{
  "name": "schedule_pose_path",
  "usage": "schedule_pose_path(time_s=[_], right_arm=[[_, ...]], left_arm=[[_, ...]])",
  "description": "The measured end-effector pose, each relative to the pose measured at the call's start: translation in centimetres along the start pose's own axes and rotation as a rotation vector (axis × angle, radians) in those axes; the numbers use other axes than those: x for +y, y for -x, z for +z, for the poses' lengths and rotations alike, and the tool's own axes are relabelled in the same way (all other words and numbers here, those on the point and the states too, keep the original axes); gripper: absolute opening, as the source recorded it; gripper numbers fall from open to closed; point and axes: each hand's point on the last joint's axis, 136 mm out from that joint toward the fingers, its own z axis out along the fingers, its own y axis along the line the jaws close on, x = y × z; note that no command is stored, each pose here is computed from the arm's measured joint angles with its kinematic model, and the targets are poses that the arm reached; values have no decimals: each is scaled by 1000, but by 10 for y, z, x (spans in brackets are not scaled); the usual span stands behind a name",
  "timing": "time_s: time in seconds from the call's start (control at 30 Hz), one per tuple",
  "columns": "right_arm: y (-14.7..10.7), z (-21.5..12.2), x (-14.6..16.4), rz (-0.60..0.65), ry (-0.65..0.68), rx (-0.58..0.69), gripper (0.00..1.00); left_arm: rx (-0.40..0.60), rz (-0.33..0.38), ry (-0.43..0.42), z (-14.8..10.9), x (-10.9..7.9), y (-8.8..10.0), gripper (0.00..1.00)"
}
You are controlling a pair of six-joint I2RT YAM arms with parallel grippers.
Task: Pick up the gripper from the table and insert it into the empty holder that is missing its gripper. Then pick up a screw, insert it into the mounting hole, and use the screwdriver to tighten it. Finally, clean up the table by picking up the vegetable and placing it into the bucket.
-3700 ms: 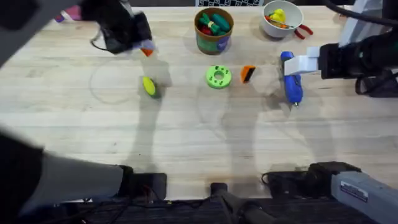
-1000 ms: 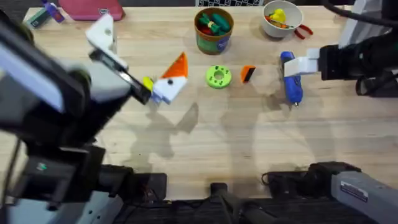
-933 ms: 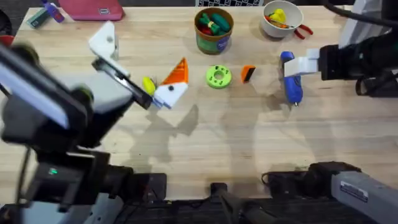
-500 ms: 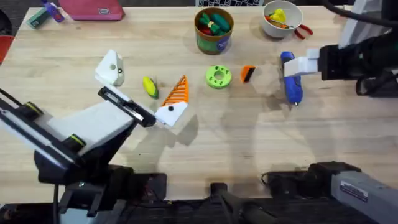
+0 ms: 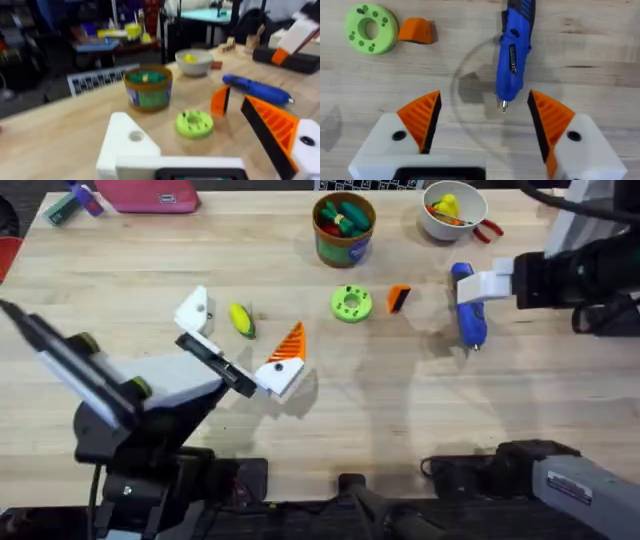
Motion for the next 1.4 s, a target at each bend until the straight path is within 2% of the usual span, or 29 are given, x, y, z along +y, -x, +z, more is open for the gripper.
schedule_pose_path(time_s=[0.17, 0.2, 0.37, 0.63, 0.77, 1.07, 1.4], right_arm=[[0, 0, 0, 0, 0, 0, 994], [0, 0, 0, 0, 0, 0, 994], [0, 0, 0, 0, 0, 0, 994], [0, 0, 0, 0, 0, 0, 994], [0, 0, 0, 0, 0, 0, 994], [0, 0, 0, 0, 0, 0, 994], [0, 0, 0, 0, 0, 0, 994]], left_arm=[[123, -79, -1, -2, -1, -32, 987], [128, -85, -2, -2, -2, -33, 987], [125, -66, -37, -2, -8, -32, 986], [121, -58, -213, -6, -37, -31, 987], [120, -63, -259, -8, -45, -30, 986], [127, -121, -289, -9, -51, -30, 985], [130, -134, -291, -10, -51, -30, 985]])
